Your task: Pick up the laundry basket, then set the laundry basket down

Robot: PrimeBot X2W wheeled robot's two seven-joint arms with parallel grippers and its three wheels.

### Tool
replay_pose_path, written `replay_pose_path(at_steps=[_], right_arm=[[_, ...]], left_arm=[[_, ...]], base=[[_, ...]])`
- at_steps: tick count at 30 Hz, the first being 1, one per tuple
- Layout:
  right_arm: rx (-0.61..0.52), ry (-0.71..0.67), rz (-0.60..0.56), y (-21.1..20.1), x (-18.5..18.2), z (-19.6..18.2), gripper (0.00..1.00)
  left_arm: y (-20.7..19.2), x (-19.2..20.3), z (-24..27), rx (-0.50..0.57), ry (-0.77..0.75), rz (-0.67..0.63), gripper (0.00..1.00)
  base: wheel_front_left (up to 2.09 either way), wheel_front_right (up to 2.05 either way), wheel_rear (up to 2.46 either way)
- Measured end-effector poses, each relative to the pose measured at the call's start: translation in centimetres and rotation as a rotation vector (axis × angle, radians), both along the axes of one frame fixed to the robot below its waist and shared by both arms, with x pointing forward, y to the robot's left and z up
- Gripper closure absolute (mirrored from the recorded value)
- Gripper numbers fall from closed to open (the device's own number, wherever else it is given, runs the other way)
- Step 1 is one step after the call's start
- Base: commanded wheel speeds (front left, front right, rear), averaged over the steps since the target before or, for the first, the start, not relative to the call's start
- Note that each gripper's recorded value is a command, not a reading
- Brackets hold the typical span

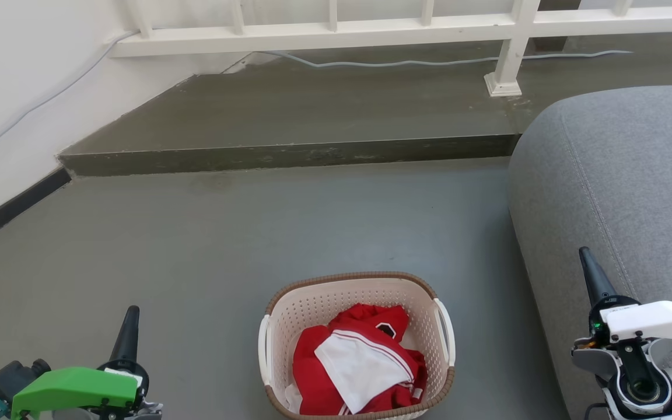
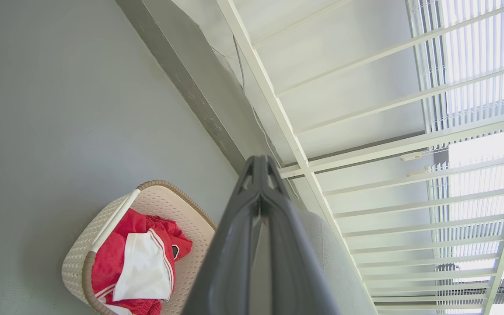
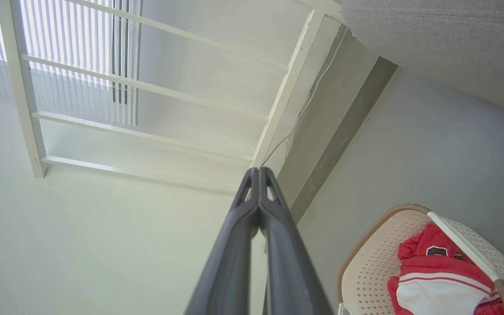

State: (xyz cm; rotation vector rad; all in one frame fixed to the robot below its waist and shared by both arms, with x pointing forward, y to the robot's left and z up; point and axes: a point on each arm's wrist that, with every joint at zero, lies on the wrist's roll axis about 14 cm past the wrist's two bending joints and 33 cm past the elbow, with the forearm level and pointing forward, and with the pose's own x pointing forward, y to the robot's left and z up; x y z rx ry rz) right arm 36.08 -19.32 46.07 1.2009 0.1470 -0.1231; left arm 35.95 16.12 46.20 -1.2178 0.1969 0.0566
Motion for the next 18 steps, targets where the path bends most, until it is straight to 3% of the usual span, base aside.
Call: replay_pose_path(at_steps=[18], right_arm=[[0.276, -0.063, -0.048, -0.8, 0.9, 1.3, 1.0]], left_arm=[[1.5, 0.7, 0.9, -0.266, -0.036, 0.059, 1.0]], base=[[0.0, 0.0, 0.0]])
